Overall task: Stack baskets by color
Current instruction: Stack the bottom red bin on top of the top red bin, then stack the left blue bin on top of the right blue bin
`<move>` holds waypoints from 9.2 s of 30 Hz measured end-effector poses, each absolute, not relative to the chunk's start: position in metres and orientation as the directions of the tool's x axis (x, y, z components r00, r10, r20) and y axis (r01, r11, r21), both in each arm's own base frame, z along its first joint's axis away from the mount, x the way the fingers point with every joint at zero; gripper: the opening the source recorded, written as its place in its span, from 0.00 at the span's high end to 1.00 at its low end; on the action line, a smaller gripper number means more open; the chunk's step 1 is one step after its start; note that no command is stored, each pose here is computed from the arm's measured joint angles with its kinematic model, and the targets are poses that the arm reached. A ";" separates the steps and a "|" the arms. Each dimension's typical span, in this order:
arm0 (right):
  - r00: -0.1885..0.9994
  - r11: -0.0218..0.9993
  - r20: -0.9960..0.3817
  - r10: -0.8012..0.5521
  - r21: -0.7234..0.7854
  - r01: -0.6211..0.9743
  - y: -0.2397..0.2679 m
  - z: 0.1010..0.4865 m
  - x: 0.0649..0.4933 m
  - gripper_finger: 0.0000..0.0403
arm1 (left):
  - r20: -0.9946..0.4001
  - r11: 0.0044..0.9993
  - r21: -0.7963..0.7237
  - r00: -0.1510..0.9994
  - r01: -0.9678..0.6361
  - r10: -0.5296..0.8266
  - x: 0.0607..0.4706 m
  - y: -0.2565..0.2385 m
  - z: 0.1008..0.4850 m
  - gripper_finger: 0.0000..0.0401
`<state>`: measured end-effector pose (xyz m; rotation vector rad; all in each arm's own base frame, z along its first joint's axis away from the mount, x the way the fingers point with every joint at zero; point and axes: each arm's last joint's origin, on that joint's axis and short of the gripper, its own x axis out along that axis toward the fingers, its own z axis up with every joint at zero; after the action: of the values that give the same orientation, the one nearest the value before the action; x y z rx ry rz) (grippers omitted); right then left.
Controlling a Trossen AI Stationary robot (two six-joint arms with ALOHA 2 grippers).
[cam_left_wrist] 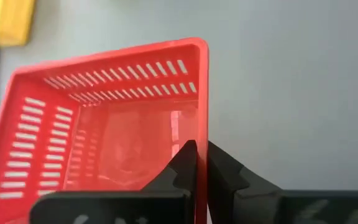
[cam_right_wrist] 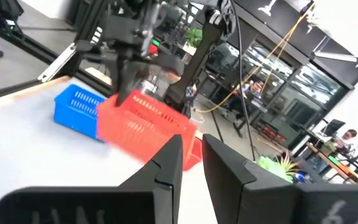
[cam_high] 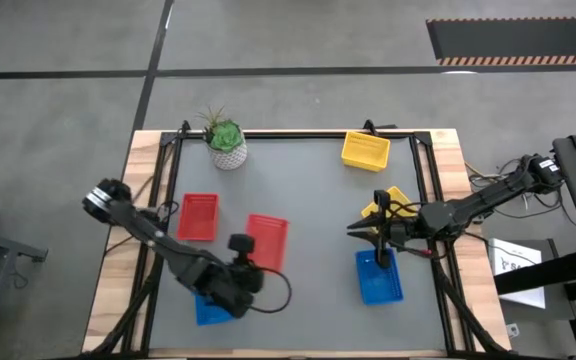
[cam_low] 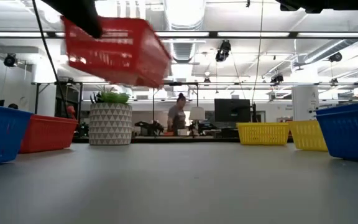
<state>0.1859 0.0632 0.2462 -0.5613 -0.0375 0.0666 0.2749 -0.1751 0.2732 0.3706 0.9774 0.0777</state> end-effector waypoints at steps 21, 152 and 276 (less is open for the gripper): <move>0.997 0.845 -0.019 0.077 -0.530 -0.075 0.064 0.239 0.191 0.87 | -0.826 0.889 0.456 0.389 0.035 0.408 0.144 -0.114 0.266 1.00; 0.856 0.919 -0.516 0.022 -0.327 -0.221 0.096 0.249 0.207 0.87 | -0.965 0.944 -0.260 0.096 -0.204 -0.245 0.252 -0.242 0.246 0.78; 0.924 0.929 0.186 0.335 -0.229 -0.290 0.041 0.280 0.081 0.87 | -0.319 0.977 -0.125 0.925 0.175 -0.206 0.498 -0.141 0.238 0.77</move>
<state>0.0805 0.0409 0.2800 -0.1999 -0.2251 0.3228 0.4981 -0.1410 0.2383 -0.0948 0.3375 -0.1955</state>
